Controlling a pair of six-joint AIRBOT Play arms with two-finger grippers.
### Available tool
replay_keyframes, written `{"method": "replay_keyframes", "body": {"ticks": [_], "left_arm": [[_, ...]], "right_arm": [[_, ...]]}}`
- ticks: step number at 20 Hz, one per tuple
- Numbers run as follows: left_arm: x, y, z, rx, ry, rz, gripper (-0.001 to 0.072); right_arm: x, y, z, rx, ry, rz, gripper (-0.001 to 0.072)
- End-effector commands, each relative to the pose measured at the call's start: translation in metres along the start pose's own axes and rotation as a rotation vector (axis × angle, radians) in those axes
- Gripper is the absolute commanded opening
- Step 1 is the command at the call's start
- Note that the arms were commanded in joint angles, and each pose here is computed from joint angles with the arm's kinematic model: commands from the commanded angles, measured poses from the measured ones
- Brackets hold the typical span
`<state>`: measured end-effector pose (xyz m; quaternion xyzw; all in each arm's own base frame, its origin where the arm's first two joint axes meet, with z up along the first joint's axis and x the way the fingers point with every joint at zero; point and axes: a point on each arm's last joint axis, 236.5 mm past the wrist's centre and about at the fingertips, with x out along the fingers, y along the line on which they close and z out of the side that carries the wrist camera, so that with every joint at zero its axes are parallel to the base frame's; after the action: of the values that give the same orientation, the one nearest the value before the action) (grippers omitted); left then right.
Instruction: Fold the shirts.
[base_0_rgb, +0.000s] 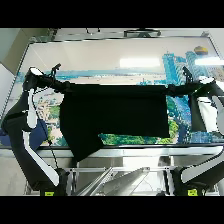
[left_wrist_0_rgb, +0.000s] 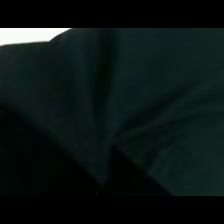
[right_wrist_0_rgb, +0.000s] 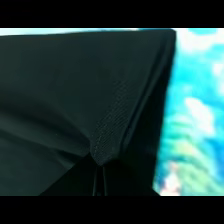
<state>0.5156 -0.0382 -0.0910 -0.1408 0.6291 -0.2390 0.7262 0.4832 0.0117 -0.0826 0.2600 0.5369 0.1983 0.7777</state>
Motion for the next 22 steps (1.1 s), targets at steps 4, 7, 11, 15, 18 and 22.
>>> {"method": "replay_keyframes", "body": {"ticks": [4,7,11,15,18,22], "left_arm": [[0.013,0.008,0.005,0.049,0.008,0.117,0.0009],[0.013,0.013,0.004,0.06,0.016,0.151,0.0009],[0.013,0.014,0.003,0.084,0.022,0.159,0.0009],[0.0,-0.003,-0.007,0.102,0.089,0.122,0.0316],[-0.03,-0.016,-0.003,0.061,0.08,0.125,0.0315],[-0.057,-0.019,-0.05,-0.044,0.148,0.102,0.0313]], "right_arm": [[0.011,-0.009,0.002,-0.047,0.002,-0.095,0.0014],[0.013,-0.013,0.007,-0.061,-0.019,-0.126,0.0014],[0.016,-0.01,0.012,-0.076,-0.035,-0.136,0.0016],[0.006,0.011,0.009,-0.11,-0.014,-0.111,0.03],[-0.041,0.014,0.007,-0.084,-0.007,-0.216,0.0403],[-0.092,0.011,-0.044,-0.031,0.118,-0.266,0.0359]]}}
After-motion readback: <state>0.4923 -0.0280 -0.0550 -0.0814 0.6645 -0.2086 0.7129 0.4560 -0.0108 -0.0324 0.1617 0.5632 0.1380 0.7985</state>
